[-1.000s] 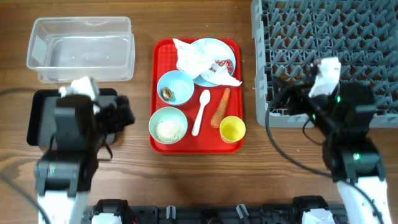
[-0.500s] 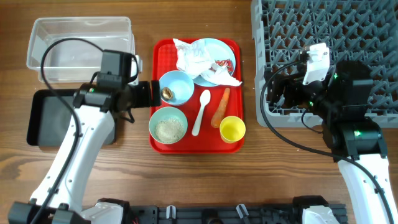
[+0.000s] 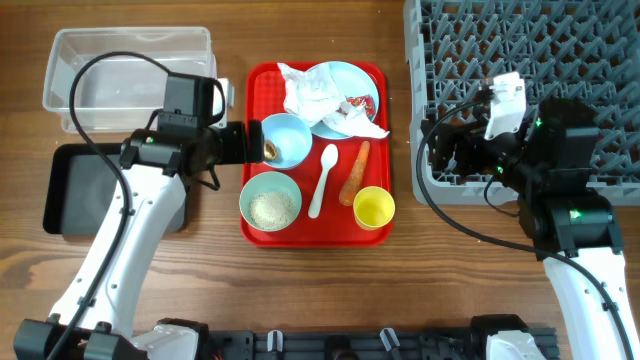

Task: Sort waste into correct bins and load items into the dishwasher rack
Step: 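Grasp the rim of the blue bowl with the left gripper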

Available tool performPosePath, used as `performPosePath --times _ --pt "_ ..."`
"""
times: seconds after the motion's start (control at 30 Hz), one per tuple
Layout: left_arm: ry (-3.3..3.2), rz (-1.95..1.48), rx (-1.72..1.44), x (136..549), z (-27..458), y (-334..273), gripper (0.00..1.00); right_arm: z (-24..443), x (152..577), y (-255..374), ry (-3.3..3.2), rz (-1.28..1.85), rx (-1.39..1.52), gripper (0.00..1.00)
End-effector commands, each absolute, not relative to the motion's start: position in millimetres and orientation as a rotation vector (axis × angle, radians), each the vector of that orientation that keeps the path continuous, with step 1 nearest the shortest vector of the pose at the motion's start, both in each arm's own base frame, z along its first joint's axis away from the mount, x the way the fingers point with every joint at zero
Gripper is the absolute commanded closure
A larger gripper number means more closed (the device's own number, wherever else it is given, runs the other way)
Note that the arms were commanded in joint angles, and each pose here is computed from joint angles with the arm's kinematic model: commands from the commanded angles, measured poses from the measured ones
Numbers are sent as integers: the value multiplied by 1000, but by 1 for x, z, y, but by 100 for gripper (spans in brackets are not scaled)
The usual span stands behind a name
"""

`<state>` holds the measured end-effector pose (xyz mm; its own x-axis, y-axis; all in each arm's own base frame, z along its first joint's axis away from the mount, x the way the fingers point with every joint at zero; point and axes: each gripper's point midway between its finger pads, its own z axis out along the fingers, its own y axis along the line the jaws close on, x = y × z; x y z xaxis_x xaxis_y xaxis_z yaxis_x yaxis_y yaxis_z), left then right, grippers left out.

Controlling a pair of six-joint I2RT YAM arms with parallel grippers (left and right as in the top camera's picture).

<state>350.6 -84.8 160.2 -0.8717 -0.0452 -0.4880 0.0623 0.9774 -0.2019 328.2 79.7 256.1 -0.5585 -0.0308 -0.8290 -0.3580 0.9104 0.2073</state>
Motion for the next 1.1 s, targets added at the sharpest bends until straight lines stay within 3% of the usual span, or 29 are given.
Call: performPosePath --times 0.0,0.23,0.47,0.6,0.67,0.73,1.07 --pt "2516 -388 188 363 193 -110 0 265 328 79 2109 412 -326 2" --pt "2461 -235 359 380 206 -137 0 264 328 79 2115 416 -323 3" --pt "2586 -195 507 375 146 -176 2 262 326 79 2126 418 -322 0" --pt "2664 -158 579 372 106 -191 7 261 326 79 2131 419 -322 14" --pt "2686 -154 603 372 92 -197 12 261 326 79 2132 418 -323 24" --pt "2704 -150 619 371 80 -202 20 260 325 79 2136 419 -322 28" --pt "2775 -132 655 365 44 -210 58 256 322 79 2155 422 -321 31"
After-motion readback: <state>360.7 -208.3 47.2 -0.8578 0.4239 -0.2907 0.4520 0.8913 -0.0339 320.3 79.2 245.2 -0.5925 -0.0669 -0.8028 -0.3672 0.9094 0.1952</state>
